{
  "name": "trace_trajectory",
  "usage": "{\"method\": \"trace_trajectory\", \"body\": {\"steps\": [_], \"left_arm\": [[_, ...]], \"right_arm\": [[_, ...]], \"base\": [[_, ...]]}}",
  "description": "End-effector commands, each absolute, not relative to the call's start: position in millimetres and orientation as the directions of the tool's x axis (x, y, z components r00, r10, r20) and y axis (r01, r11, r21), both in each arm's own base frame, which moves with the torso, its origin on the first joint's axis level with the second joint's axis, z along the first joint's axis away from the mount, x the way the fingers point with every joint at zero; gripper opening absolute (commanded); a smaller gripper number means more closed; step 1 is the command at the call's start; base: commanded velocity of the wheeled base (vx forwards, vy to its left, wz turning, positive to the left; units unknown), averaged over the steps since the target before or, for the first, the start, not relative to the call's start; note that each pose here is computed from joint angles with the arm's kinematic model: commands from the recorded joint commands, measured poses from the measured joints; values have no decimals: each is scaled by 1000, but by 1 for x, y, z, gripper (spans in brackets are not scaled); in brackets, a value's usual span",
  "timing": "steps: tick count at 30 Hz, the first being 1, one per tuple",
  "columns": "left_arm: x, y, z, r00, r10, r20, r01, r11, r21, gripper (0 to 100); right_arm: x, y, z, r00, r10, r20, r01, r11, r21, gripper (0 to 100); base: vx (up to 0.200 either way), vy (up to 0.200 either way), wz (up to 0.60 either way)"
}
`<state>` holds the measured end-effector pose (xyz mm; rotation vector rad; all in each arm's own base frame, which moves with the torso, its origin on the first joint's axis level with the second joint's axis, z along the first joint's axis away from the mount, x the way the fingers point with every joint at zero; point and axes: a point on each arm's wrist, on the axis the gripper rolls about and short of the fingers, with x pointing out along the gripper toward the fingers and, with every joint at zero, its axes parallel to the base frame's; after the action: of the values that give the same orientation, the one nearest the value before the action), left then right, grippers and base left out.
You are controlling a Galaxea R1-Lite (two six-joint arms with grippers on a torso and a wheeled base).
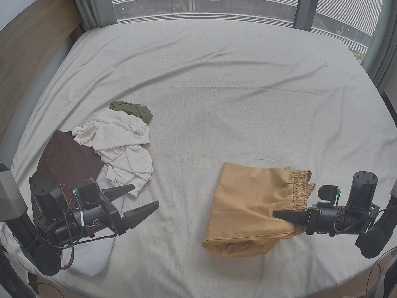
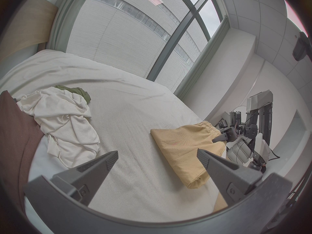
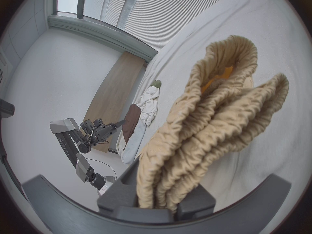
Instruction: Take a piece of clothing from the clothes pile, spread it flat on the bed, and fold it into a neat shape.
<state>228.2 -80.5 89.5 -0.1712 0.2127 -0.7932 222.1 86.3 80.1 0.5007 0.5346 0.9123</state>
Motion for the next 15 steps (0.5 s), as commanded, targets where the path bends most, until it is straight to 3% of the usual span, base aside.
{"method": "trace_trajectory", "body": {"steps": [1,15], "left_arm": [[228,-80,90,686,-718,-121,684,693,-229,100],[228,-78,89,689,-713,-128,677,697,-236,100]], "right_arm": [[222,89,88,499,845,-190,-623,503,599,0],[233,98,121,497,860,-112,-672,464,577,0]], "base": [[0,0,0],[0,0,0]]}}
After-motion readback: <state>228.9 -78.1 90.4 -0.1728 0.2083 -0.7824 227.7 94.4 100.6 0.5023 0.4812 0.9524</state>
